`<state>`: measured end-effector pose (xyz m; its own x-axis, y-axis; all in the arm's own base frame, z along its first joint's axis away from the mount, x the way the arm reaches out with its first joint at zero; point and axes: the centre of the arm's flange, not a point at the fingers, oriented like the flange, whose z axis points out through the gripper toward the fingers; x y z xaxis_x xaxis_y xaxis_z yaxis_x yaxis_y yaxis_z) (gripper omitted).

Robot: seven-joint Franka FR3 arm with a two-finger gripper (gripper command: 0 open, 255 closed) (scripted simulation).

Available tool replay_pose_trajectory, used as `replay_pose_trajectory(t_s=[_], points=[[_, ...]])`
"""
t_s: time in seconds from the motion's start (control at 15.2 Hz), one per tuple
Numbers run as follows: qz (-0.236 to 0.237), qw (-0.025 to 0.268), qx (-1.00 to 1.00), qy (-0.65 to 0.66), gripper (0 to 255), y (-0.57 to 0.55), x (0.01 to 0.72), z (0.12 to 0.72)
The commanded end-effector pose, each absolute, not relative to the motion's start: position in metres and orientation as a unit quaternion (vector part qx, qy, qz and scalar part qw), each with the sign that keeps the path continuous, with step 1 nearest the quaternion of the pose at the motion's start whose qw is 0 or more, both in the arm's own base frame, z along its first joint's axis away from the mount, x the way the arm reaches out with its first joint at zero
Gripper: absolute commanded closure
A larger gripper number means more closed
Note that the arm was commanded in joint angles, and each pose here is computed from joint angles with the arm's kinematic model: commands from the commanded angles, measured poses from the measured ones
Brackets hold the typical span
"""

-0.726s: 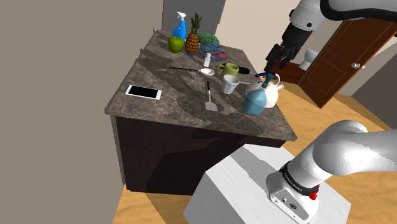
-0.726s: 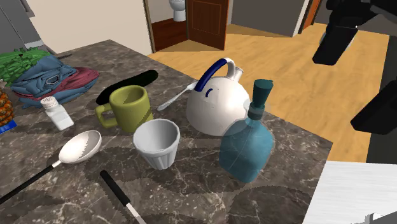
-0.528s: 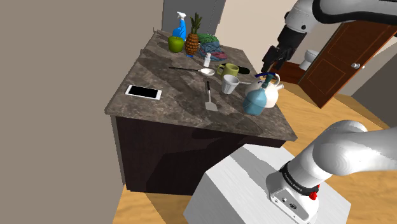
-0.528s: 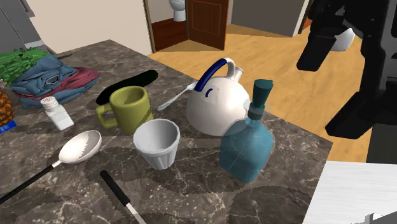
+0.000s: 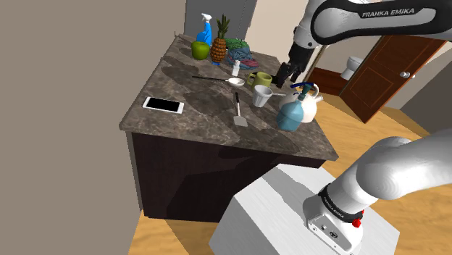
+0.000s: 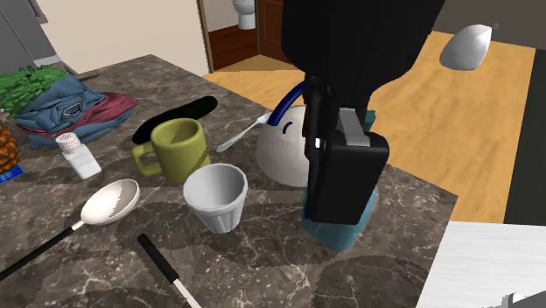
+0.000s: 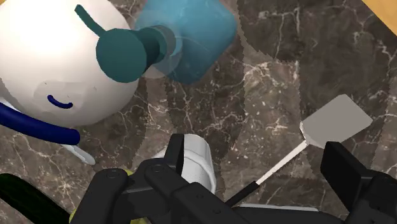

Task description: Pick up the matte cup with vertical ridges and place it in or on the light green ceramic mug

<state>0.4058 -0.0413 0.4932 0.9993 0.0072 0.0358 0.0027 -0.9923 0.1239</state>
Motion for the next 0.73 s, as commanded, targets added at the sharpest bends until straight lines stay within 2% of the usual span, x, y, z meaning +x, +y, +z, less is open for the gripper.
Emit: replay_pose_trajectory(t_s=[0.0, 0.66], points=[[0.015, 0.069, 0.997, 0.015, 0, -0.046, 0.426, 0.476], [-0.001, 0.104, 0.992, 0.073, 0, -0.057, 0.528, 0.389]])
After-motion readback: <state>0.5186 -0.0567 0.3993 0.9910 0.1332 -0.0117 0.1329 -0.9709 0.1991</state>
